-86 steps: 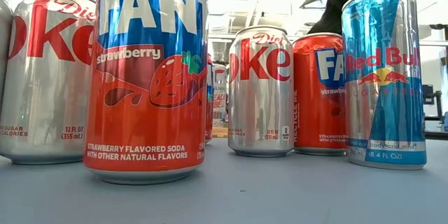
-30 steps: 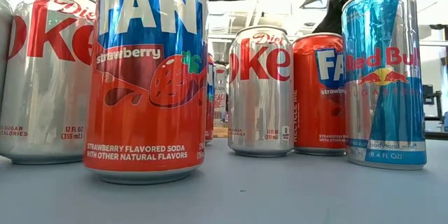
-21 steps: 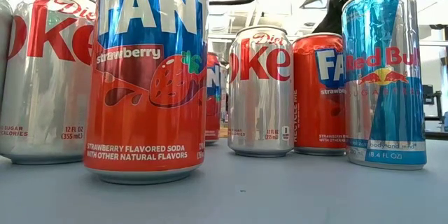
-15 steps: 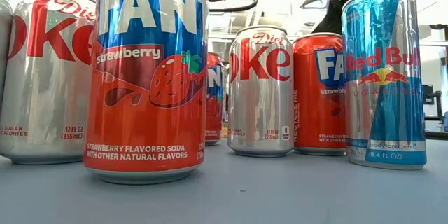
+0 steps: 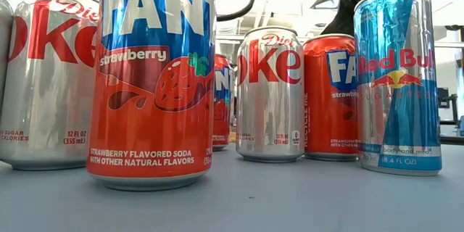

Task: Place canned beverage on shelf
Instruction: Put the left blue soda can on the shelf aligned with the other blue soda can

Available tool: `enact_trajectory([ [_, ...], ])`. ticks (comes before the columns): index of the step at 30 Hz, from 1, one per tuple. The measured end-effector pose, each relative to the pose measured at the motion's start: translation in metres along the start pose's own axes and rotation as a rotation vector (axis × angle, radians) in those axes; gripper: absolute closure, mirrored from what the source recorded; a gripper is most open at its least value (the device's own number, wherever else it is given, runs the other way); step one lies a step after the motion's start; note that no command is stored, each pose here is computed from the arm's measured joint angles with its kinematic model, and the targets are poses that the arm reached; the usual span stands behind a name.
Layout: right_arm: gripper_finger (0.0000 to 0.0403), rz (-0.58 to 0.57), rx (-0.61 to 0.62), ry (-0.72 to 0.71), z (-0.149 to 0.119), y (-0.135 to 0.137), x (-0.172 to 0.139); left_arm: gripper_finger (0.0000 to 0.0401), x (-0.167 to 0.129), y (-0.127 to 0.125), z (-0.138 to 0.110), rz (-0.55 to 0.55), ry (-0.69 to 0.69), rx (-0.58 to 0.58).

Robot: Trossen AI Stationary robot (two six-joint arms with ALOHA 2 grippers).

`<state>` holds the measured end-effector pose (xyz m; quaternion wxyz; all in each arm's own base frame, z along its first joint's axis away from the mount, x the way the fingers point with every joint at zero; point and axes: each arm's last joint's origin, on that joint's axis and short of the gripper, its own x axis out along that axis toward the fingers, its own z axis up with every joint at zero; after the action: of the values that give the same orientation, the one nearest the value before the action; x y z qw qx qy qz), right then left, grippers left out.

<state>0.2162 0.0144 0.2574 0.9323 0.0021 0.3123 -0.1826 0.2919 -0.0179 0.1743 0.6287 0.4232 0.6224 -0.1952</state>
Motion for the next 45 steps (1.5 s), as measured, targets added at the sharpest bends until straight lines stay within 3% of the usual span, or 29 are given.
enact_trajectory([
  [8, 0.0127, 0.001, 0.005, -0.006, 0.001, 0.0, 0.0, 0.019, -0.021, -0.011, 0.012, 0.106, 0.165, 0.08],
  [15, 0.0127, 0.003, 0.008, -0.013, 0.001, 0.0, 0.0, 0.019, -0.037, -0.023, 0.028, 0.343, 0.331, 0.244],
  [22, 0.0127, 0.003, 0.008, -0.013, 0.001, 0.0, 0.0, 0.0189, -0.049, -0.037, 0.04, 0.519, 0.491, 0.434],
  [27, 0.0127, 0.003, 0.018, -0.013, 0.001, 0.0, 0.0, 0.0188, -0.054, -0.042, 0.044, 0.614, 0.574, 0.492],
  [35, 0.0127, 0.003, 0.031, -0.012, 0.001, 0.0, 0.0, 0.0188, -0.031, -0.057, 0.037, 0.699, 0.771, 0.628],
  [45, 0.0127, 0.003, 0.032, -0.013, 0.001, 0.0, 0.0, 0.0188, 0.0, -0.086, 0.027, 0.736, 0.8, 0.68],
])
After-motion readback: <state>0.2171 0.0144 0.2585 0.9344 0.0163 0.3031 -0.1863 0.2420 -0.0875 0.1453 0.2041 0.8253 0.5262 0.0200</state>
